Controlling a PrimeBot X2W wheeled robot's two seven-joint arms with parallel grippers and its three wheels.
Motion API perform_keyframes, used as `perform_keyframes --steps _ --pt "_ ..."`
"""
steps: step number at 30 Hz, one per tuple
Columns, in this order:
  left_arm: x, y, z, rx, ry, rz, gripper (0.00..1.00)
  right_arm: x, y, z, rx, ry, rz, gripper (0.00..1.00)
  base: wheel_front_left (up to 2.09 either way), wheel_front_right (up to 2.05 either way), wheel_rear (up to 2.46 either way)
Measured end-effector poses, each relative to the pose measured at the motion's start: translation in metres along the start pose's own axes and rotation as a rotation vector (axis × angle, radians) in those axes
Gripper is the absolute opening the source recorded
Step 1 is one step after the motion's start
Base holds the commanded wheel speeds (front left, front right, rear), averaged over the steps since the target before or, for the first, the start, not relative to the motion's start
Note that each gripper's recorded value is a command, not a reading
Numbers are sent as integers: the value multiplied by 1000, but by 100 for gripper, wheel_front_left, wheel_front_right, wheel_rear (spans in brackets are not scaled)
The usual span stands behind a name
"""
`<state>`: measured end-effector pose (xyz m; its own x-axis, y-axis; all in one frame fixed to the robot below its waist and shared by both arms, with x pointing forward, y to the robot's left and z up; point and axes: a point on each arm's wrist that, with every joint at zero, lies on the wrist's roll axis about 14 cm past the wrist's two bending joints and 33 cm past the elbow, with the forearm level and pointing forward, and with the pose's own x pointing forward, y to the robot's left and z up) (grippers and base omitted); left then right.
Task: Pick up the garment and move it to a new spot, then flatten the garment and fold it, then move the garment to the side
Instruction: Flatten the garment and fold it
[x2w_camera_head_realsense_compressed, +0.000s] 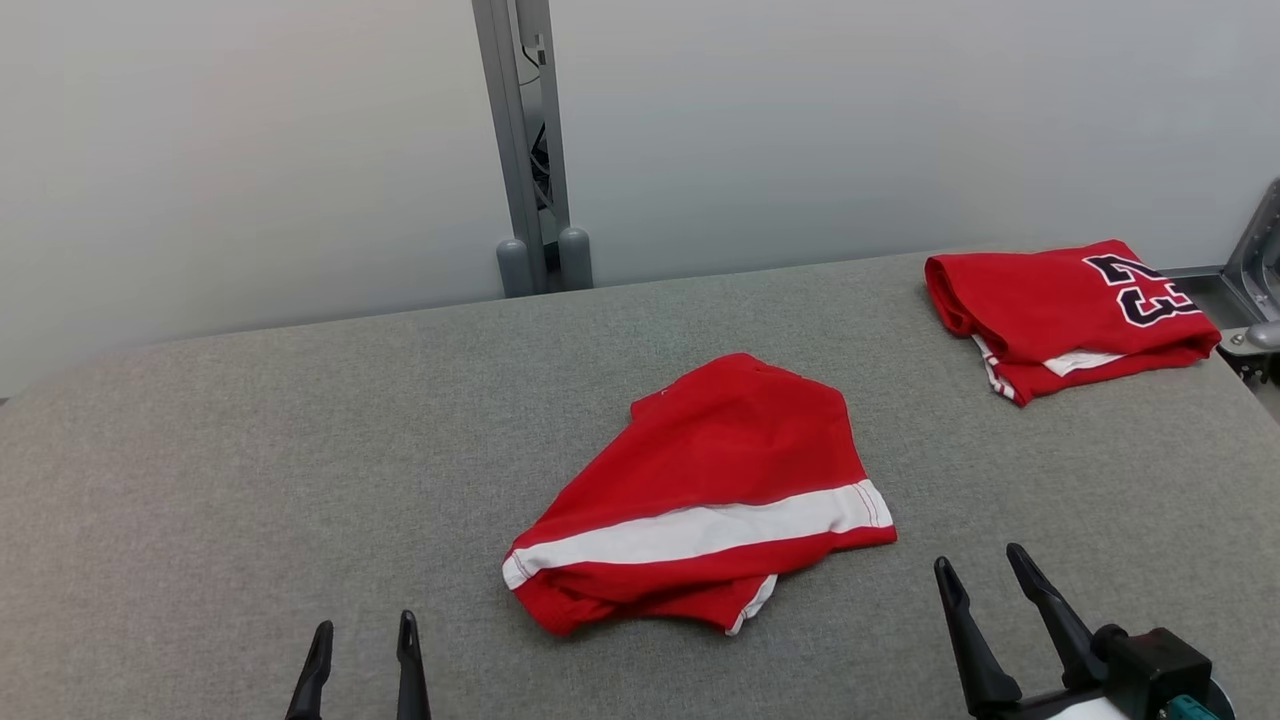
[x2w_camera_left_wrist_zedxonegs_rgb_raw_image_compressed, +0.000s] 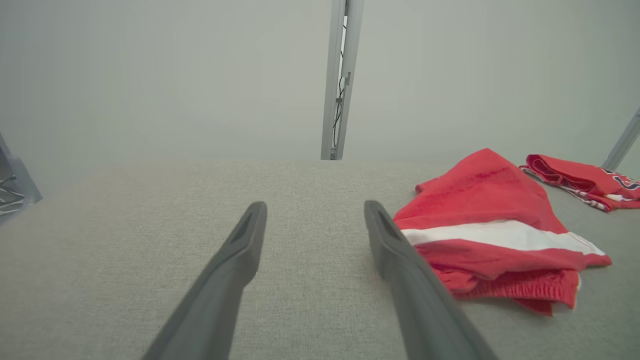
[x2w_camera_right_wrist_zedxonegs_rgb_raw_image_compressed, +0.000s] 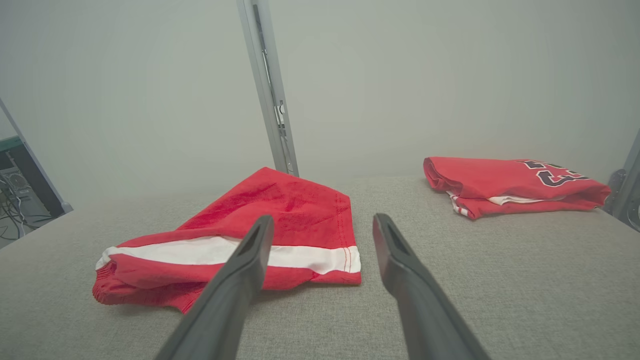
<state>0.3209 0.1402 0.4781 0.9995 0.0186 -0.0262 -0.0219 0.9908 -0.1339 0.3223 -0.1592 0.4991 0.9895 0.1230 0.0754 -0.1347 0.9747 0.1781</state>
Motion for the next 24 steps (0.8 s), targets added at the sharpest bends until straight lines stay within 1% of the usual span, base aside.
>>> perform_keyframes --steps 20,24 --pt "-3 -8 5 19 -22 -30 100 -3 3 5 3 -18 3 100 0 0 0" --pt "-4 -11 4 40 -23 -41 100 -4 4 4 6 -19 3 100 0 0 0"
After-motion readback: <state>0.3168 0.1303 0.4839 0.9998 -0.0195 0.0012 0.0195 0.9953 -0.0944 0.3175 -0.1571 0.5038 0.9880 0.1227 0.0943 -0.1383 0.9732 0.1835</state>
